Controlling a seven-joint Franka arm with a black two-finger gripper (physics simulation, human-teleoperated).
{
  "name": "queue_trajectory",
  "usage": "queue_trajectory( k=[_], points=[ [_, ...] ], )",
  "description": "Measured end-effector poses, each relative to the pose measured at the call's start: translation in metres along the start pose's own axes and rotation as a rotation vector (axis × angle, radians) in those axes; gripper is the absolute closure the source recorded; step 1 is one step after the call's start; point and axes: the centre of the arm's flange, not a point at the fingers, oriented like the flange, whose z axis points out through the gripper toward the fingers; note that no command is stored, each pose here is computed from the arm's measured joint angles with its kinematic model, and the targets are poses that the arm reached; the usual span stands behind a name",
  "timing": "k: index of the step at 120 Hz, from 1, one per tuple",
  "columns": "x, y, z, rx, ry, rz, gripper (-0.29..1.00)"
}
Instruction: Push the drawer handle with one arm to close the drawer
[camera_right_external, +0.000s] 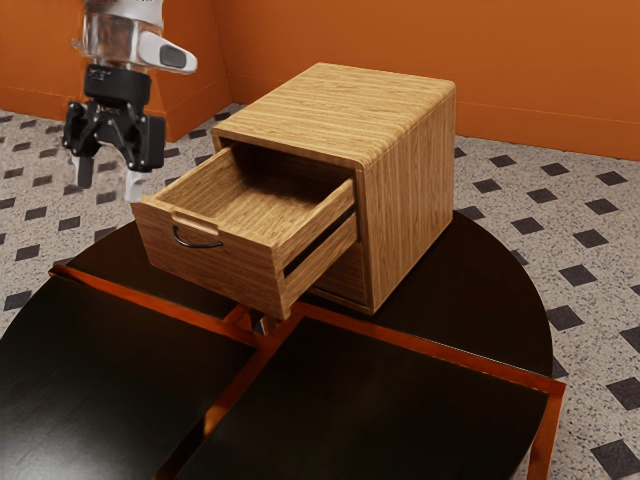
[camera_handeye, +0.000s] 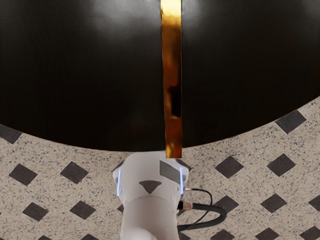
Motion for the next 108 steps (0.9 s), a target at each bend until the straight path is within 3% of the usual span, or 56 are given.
queue_trajectory(
  k=[16, 30, 43, 60, 73, 96, 108],
  points=[
    [0.034, 0.017, -0.009, 0.012, 0.242, 0.005, 0.00],
    [-0.050, 0.039, 0.060, 0.032, 0.367, -0.031, 0.01],
    [-0.085, 0.027, 0.143, 0.019, 0.442, -0.102, 0.13],
    [-0.091, 0.007, 0.173, 0.010, 0.492, -0.163, 0.40],
    [-0.056, -0.007, 0.179, 0.008, 0.472, -0.174, 0.56],
    [-0.028, 0.013, 0.176, 0.080, 0.560, -0.091, 0.70],
    [-0.014, 0.006, 0.170, 0.062, 0.601, -0.081, 0.74]
  ],
)
